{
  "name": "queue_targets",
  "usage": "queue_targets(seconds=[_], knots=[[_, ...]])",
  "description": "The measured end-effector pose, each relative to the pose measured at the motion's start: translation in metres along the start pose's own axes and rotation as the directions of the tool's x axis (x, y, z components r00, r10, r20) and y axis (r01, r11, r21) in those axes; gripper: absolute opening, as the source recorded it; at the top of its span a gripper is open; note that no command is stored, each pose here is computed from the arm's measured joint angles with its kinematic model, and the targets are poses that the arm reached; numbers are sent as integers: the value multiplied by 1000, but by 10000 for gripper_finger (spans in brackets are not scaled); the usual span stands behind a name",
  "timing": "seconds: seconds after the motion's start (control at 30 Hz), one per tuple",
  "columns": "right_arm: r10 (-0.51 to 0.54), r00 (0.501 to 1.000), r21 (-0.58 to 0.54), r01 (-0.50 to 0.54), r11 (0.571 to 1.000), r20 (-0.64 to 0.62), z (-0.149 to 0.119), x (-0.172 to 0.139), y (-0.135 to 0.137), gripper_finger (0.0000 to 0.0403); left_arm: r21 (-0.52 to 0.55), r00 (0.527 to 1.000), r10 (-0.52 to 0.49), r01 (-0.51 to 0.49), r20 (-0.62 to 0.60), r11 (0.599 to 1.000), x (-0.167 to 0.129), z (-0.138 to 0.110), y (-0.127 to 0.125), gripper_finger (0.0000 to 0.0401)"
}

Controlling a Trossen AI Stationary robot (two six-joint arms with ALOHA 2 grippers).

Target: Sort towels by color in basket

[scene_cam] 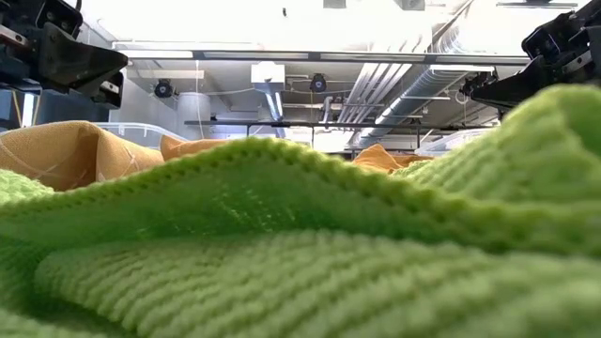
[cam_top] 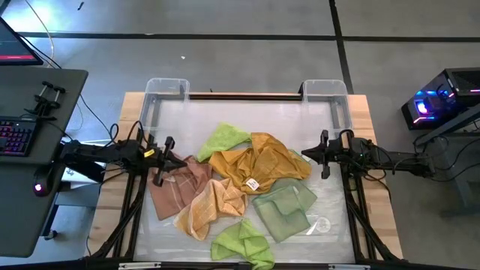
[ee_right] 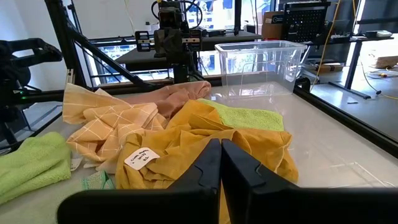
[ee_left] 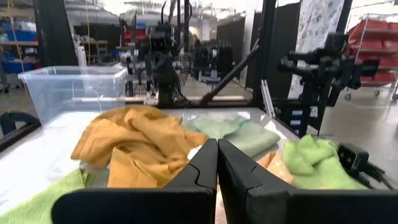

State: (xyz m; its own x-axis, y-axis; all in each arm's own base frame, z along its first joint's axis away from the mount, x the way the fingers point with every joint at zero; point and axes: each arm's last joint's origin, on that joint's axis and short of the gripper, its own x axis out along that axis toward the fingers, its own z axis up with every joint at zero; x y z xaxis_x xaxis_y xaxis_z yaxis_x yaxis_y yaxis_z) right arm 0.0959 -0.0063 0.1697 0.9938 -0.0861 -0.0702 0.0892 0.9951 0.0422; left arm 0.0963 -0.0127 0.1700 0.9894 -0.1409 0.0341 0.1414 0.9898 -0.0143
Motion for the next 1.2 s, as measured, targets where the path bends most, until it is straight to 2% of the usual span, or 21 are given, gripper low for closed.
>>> queue_targets(seconds=[0.07, 0.27, 0.4, 0.67, 0.8, 0.9, 1.0, 1.1, 1.2], knots=[[0, 1000, 0, 0, 1000, 0, 0, 0, 0, 1, -14, 1000, -1, 1, 27, 1000, 0, 3, 0, 0], [0, 1000, 0, 0, 1000, 0, 0, 0, 0, 1, -163, 998, -2, 12, 64, 987, 0, 6, 0, 0], [-1, 1000, 0, 1, 1000, -1, 0, 0, 0, 1, -204, 997, -2, 17, 75, 979, 0, 7, 0, 0], [0, 1000, 0, 0, 1000, 0, 0, 0, 0, 1, -175, 992, -14, 35, 122, 984, -1, 12, -1, 0], [0, 1000, 0, 0, 1000, 0, 0, 0, 0, 1, -142, 995, -31, 44, 96, 989, 1, 20, -4, 0], [-1, 1000, 0, 1, 1000, 0, 0, 0, 0, 1, -90, 1000, -16, 18, 18, 996, 6, 30, -5, 0], [-1, 1000, 0, 1, 1000, -1, 0, 0, 0, 1, -51, 990, 40, -47, -134, 998, 14, 40, -6, 0], [0, 1000, 0, 0, 1000, 0, 0, 0, 0, 1, -16, 953, 101, -110, -286, 994, 25, 54, -7, 0], [-1, 1000, 0, 1, 1000, 0, 0, 0, 0, 1, 16, 882, 129, -137, -452, 990, 38, 64, -9, 0]])
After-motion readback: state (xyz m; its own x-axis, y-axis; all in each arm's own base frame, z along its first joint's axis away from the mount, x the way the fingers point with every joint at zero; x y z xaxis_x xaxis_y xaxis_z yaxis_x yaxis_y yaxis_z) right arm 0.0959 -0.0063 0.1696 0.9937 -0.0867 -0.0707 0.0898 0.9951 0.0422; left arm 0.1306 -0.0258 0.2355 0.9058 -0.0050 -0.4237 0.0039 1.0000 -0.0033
